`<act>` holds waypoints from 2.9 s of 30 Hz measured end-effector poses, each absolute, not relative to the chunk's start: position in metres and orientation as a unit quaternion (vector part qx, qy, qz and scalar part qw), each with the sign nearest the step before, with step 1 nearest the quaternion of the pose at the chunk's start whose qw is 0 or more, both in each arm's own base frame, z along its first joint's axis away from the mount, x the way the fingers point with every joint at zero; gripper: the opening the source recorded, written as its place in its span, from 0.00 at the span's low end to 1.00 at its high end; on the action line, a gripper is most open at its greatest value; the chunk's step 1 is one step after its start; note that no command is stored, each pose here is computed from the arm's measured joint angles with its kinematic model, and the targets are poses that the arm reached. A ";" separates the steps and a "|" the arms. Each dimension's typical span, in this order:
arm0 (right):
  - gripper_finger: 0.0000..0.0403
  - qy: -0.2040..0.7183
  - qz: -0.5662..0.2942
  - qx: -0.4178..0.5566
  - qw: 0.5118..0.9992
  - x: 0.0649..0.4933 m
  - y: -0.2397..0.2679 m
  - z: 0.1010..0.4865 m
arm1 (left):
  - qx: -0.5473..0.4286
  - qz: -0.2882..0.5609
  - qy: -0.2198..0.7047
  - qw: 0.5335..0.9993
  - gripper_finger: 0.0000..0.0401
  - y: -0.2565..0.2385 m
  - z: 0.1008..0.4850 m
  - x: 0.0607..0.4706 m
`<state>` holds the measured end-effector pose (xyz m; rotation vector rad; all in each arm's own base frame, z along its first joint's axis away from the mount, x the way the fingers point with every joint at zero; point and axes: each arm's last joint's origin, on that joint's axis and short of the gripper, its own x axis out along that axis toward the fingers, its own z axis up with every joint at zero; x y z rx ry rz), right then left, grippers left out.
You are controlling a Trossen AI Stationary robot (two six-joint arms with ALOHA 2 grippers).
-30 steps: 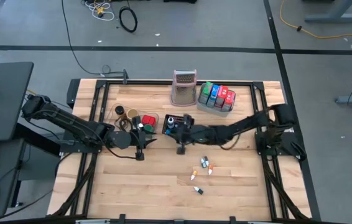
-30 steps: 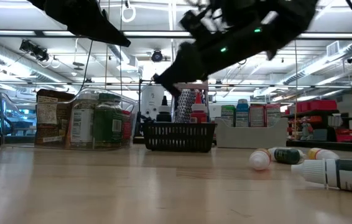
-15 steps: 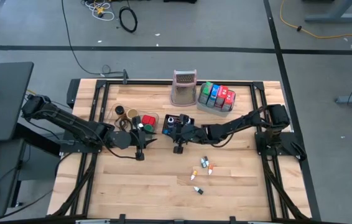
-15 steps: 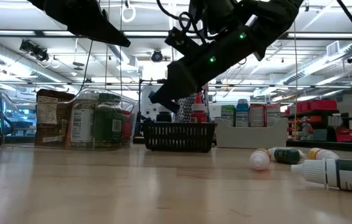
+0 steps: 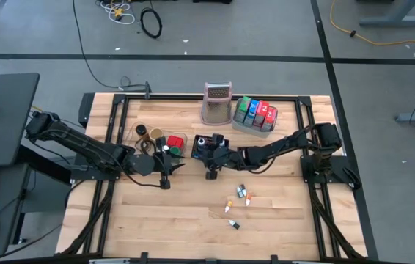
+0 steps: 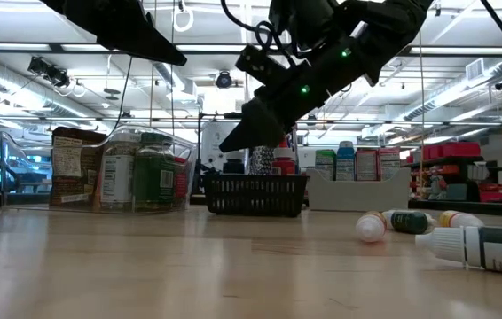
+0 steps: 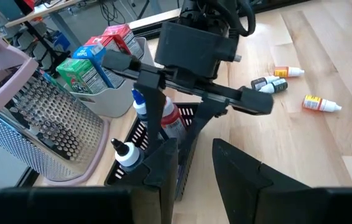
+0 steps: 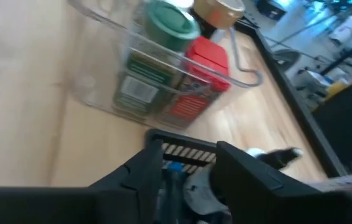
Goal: Pick & Place Kitchen Items
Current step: Put the small blue food coloring bottle into the black bin, then put the small yellow food coloring bottle into the black bin
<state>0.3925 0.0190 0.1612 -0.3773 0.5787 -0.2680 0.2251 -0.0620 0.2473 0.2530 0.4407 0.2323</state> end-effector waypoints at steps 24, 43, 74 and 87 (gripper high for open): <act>0.41 0.342 0.147 -0.154 0.915 0.349 0.079 0.201 | 0.100 0.120 0.213 0.965 0.27 -0.062 0.248 0.225; 0.44 0.336 0.311 -0.064 0.887 0.298 0.090 0.128 | 0.103 0.119 0.190 0.969 0.27 -0.063 0.252 0.227; 0.25 0.303 0.187 -0.153 0.922 0.318 0.080 0.099 | 0.122 0.116 0.184 0.968 0.27 -0.063 0.254 0.228; 0.24 0.244 -0.107 -0.251 0.931 0.375 0.036 0.159 | 0.121 0.116 0.185 0.968 0.27 -0.063 0.254 0.228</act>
